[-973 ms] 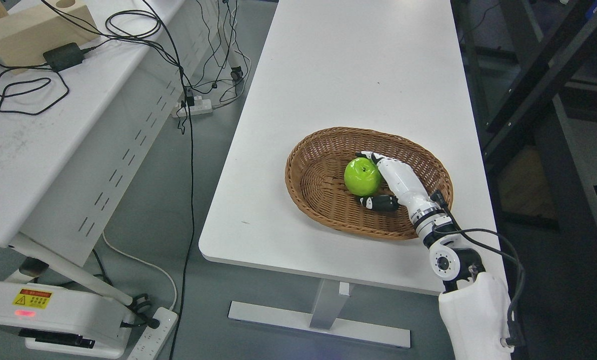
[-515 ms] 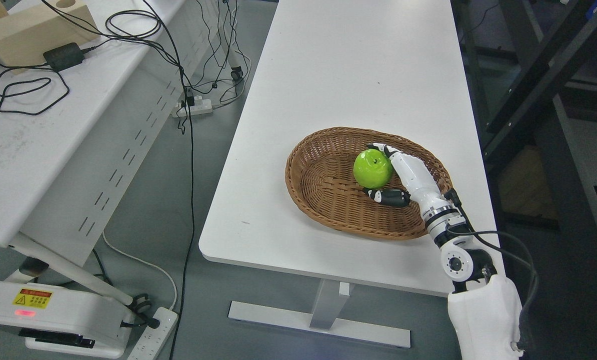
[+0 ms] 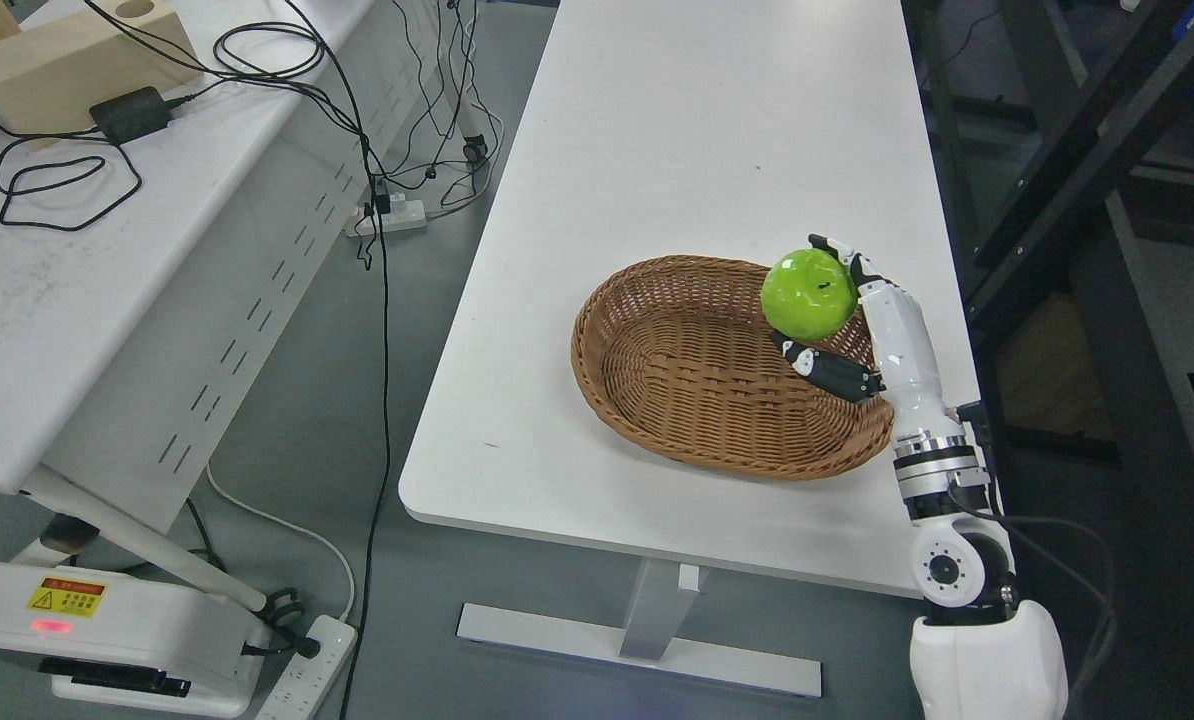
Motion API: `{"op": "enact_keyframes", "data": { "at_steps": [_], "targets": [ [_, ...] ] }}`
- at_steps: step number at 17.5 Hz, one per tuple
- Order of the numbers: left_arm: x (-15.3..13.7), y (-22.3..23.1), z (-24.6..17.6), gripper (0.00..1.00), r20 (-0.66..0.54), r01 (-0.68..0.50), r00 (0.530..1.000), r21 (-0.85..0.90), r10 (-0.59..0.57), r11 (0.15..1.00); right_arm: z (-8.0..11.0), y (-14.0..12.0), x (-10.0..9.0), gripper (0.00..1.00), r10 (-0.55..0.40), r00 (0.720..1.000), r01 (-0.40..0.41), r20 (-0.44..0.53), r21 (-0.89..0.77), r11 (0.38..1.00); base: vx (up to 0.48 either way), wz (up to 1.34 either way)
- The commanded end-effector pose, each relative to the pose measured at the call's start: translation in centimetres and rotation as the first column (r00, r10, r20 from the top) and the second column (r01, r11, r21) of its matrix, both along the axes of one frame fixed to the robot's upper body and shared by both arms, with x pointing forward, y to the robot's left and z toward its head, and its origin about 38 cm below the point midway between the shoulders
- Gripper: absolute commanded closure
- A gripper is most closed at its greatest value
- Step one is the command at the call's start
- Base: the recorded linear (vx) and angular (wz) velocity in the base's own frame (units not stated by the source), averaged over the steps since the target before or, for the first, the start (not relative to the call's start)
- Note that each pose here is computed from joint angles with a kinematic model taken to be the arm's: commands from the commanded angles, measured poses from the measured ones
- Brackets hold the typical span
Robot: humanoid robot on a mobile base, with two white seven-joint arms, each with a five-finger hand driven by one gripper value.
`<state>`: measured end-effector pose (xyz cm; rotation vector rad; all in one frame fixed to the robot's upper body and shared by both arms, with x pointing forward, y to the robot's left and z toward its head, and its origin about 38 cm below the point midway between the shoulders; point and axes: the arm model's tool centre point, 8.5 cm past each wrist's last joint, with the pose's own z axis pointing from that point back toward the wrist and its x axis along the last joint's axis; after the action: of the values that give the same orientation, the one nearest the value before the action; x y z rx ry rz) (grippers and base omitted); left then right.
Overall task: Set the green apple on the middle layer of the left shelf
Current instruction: 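Lift the green apple out of the basket with the right hand, then carry the green apple while turning and driving to the black shelf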
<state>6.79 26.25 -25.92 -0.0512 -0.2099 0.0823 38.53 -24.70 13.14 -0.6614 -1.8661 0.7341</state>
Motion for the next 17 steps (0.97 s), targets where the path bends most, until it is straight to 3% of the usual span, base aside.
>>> {"op": "enact_keyframes", "data": {
  "at_steps": [1,9,17],
  "targets": [
    [0.0,1.1,0.1,0.0,0.0,-0.001,1.0,0.018,0.001,1.0,1.2,-3.6,-3.9,1.0,-0.112,0.991,0.104,0.066,0.122,0.987,-0.017,0.0],
    [0.0,1.1,0.1,0.0,0.0,-0.001,1.0,0.018,0.001,1.0,-2.3,-3.5,-7.2,1.0,-0.08,0.997,0.081,-0.013,0.161,0.984,-0.112,-0.04],
    [0.0,1.1,0.1,0.0,0.0,-0.001,1.0,0.018,0.001,1.0,-4.3,-3.4,-9.2,1.0,-0.066,0.995,0.076,-0.068,0.157,0.985,-0.195,0.03]
  ]
}}
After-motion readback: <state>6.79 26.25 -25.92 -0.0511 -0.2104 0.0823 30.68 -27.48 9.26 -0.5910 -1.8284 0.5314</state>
